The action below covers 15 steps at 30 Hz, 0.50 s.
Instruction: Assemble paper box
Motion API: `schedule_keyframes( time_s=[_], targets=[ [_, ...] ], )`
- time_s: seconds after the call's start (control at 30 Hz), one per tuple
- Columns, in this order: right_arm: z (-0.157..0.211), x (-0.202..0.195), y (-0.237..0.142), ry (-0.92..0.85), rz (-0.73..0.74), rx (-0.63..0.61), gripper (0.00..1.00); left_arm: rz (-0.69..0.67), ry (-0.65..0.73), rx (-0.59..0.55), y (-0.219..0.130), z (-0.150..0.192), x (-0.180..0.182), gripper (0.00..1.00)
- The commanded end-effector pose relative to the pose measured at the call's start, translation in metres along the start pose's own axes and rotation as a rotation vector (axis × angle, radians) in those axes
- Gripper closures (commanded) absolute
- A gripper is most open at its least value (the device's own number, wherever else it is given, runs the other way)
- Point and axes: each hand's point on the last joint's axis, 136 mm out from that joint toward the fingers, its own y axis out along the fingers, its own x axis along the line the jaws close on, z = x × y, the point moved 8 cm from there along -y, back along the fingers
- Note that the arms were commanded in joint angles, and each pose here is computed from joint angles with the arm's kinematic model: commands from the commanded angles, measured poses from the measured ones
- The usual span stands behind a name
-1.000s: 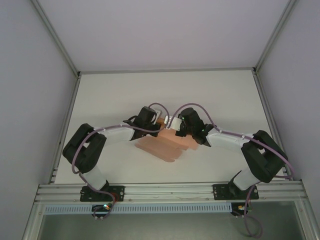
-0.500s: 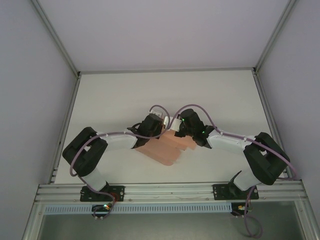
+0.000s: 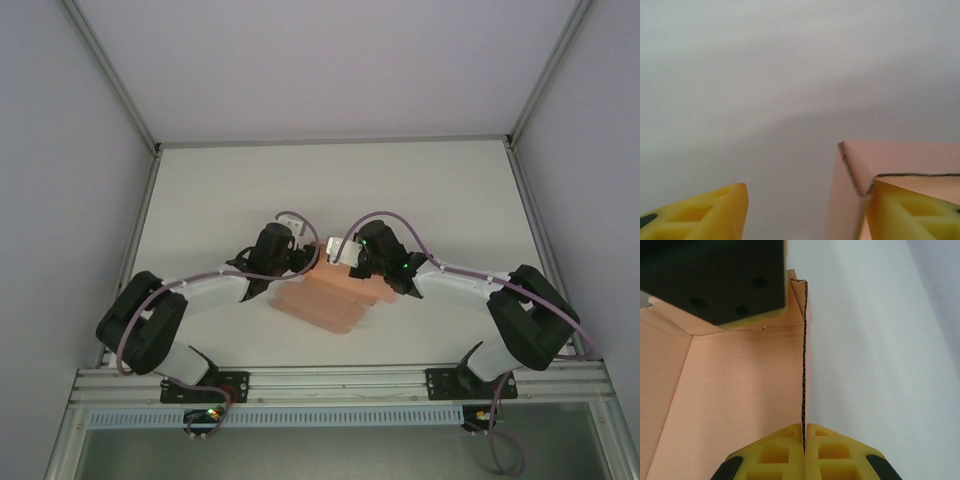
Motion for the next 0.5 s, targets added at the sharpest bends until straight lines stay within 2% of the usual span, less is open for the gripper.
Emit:
schedule_keyframes(
  time_s=[0.0, 0.27, 0.47],
  targets=[
    [-0.002, 0.003, 0.0, 0.001, -0.035, 0.007, 1.0, 0.069, -0.011, -0.013, -0.006, -0.006, -0.006, 0.36],
    [-0.005, -0.001, -0.002, 0.008, -0.012, -0.001, 1.0, 0.04, -0.022, 0.06, 0.002, 0.005, -0.002, 0.44],
    [-0.007, -0.003, -0.003, 0.02, -0.001, -0.003, 1.0, 0.025, 0.017, 0.099, 0.011, 0.008, -0.01, 0.6]
  ],
)
